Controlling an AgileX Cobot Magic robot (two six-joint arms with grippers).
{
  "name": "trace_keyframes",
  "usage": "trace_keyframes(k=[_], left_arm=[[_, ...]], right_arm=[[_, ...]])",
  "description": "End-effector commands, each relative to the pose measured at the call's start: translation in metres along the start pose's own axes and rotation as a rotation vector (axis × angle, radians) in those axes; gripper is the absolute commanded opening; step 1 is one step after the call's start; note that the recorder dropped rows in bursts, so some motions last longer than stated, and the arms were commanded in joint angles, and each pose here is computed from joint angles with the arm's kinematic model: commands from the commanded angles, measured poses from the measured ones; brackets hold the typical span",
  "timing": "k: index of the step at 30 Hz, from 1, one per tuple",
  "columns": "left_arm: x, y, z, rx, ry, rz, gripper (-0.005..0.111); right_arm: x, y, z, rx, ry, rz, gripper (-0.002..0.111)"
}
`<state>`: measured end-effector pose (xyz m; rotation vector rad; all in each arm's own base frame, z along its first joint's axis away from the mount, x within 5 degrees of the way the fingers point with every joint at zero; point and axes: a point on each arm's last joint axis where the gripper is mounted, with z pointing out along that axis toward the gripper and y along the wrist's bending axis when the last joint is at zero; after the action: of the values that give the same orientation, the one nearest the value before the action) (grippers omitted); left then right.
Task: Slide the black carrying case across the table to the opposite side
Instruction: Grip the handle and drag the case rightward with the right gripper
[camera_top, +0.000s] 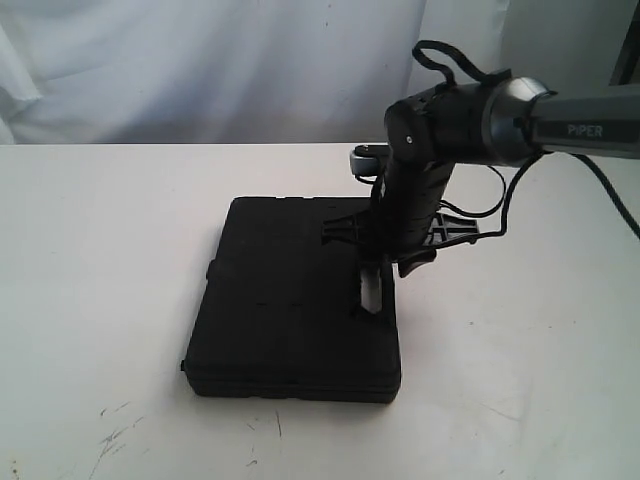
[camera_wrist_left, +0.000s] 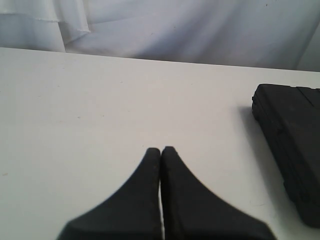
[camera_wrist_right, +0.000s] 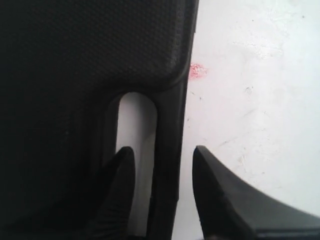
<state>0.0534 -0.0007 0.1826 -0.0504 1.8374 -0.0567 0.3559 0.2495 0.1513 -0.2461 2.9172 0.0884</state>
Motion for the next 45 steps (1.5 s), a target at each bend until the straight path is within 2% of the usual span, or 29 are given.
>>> trace_keyframes(k=[1,9,17,27,33,45], left_arm=[[0.000,0.000,0.000,-0.002,-0.010,-0.002,0.000],[0.000,0.000,0.000,-0.002,-0.010,-0.002,0.000],[0.000,0.000,0.000,-0.002,-0.010,-0.002,0.000],[0.000,0.000,0.000,-0.002,-0.010,-0.002,0.000],[0.000,0.000,0.000,-0.002,-0.010,-0.002,0.000],[0.000,0.000,0.000,-0.002,-0.010,-0.002,0.000]], right_arm=[[-0.003,-0.003,0.004,0.014,-0.011,-0.001,0.036],[0.000,-0.004,0.014,0.030,0.024,-0.002,0.034],[-0.002,-0.013,0.010,0.042,0.041,0.019,0.000],[-0.010,-0.058,0.010,0.128,0.121,0.000,0.000],[-0.013,-0.094,0.007,0.291,0.173,-0.058,0.000],[-0.017,-0.147,0.005,0.331,0.242,0.025,0.000]])
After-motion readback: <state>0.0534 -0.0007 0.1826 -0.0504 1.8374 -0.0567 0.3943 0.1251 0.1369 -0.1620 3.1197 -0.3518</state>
